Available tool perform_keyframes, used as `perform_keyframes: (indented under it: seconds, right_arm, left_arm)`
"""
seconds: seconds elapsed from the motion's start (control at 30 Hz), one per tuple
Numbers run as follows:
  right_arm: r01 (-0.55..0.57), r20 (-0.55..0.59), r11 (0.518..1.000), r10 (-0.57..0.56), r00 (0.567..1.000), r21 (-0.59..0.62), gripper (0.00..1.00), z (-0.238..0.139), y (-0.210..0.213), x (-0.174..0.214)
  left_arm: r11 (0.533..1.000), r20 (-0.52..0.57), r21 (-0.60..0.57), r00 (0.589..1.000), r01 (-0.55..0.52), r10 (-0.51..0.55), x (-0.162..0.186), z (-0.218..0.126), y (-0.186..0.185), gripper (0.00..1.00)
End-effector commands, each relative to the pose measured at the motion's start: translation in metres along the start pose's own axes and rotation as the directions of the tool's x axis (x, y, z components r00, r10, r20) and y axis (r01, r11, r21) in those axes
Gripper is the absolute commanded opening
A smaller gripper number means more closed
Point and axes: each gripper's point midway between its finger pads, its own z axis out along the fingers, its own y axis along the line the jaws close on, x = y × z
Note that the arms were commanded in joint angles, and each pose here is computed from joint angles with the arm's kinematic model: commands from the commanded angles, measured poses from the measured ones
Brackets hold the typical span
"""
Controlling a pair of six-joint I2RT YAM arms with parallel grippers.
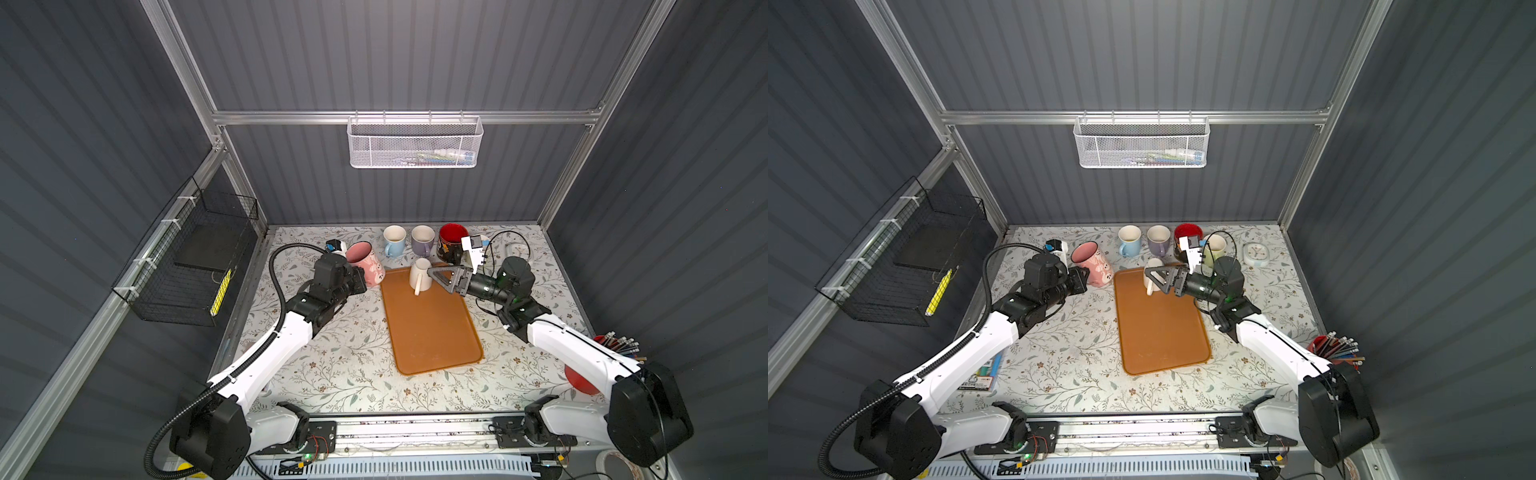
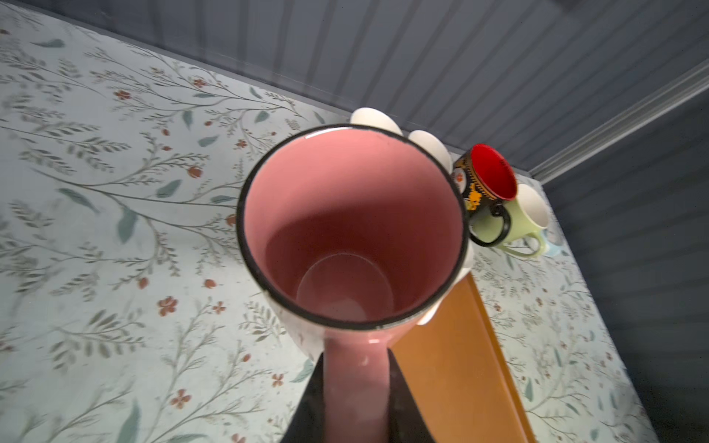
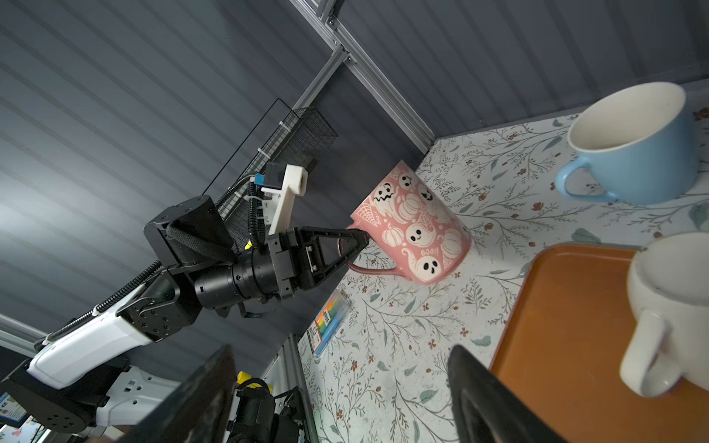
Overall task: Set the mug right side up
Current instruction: 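Carry the pink mug beyond the tray with the left gripper while the right withdraws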
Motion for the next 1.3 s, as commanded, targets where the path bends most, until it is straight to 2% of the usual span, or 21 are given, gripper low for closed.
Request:
perform_keyframes:
  seconds: [0.0, 0.2, 0.63, 0.93, 1.27]
  right_arm:
    - [0.027, 0.0, 1.0, -0.027, 1.0, -0.004, 0.85, -0.002, 0.003, 0.004]
    - [0.025, -0.011, 1.0, -0.025, 1.0, -0.01, 0.83, -0.001, 0.001, 0.011]
    - [0.094, 0.005, 0.995, -0.094, 0.996, 0.023, 0.85, -0.009, 0.001, 0.012]
    - [0.134, 0.009, 0.991, -0.134, 0.991, -0.005, 0.93, -0.009, 0.005, 0.014]
    - [0.116, -0.022, 0.993, -0.116, 0.993, 0.001, 0.95, 0.0, -0.008, 0.017]
  left_arm:
    - [0.991, 0.209, -0.117, 0.974, -0.06, 0.083, -0.067, -0.021, 0.004, 0.0]
    - [0.96, 0.205, -0.234, 0.958, -0.153, 0.202, -0.075, 0.006, 0.015, 0.0]
    - [0.922, 0.234, -0.235, 0.903, -0.308, 0.361, -0.087, 0.092, -0.001, 0.0]
    - [0.934, 0.249, -0.187, 0.906, -0.303, 0.344, -0.093, 0.137, 0.008, 0.0]
    - [0.949, 0.267, -0.114, 0.911, -0.293, 0.313, -0.099, 0.171, 0.017, 0.0]
